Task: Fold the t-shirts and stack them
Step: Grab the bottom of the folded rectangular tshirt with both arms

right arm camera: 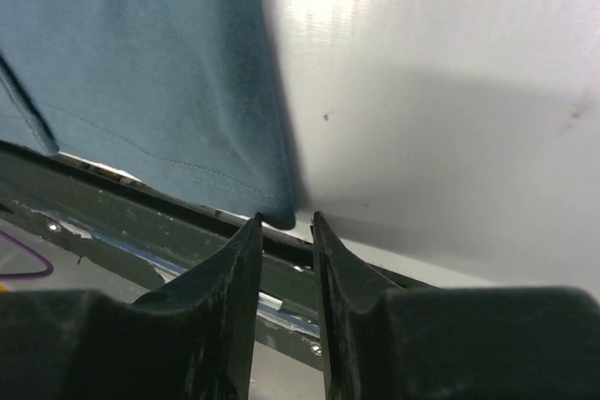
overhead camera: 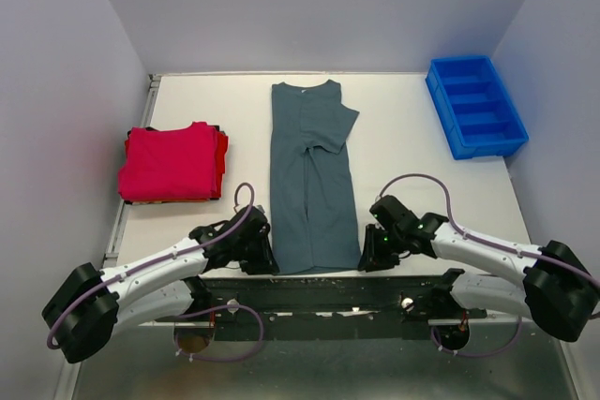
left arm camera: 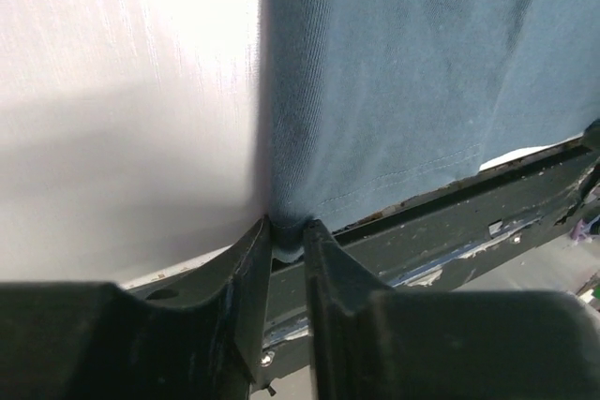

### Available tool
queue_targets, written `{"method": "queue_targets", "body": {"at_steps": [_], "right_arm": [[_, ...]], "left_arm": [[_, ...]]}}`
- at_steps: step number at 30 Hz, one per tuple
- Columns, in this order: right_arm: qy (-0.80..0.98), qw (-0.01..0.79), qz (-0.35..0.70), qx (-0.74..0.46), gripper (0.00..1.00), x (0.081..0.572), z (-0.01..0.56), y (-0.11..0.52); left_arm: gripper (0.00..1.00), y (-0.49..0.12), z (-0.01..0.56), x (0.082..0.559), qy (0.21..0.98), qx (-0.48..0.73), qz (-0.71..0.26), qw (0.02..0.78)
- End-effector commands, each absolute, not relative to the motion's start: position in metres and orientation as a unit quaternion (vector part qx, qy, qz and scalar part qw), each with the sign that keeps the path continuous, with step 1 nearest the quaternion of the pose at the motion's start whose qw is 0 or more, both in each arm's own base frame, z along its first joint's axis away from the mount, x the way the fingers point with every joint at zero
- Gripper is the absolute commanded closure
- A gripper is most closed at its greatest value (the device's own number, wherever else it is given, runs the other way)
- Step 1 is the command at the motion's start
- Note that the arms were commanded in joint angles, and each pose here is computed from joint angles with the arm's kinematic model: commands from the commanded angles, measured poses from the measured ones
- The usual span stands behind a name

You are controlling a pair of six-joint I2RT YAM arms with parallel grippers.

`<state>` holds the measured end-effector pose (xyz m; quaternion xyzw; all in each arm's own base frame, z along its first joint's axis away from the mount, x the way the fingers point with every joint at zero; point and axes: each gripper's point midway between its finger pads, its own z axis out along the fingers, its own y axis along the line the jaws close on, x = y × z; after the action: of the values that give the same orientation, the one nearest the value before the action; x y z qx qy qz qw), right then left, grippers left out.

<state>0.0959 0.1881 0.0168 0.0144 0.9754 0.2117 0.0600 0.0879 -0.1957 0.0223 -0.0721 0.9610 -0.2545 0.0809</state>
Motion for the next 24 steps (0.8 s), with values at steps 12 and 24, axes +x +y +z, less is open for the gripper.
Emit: {"method": "queue_targets", "body": {"at_steps": [12, 24], "right_arm": [[0.966, 0.078, 0.246, 0.006, 0.99, 0.105, 0.041, 0.204], [0.956, 0.168, 0.241, 0.022, 0.99, 0.154, 0.098, 0.203]], "left_arm": [[1.00, -0.200, 0.038, 0.093, 0.953, -0.077, -0.278, 0.091], [1.00, -0.193, 0.101, 0.156, 0.935, -0.066, -0.303, 0.170]]}}
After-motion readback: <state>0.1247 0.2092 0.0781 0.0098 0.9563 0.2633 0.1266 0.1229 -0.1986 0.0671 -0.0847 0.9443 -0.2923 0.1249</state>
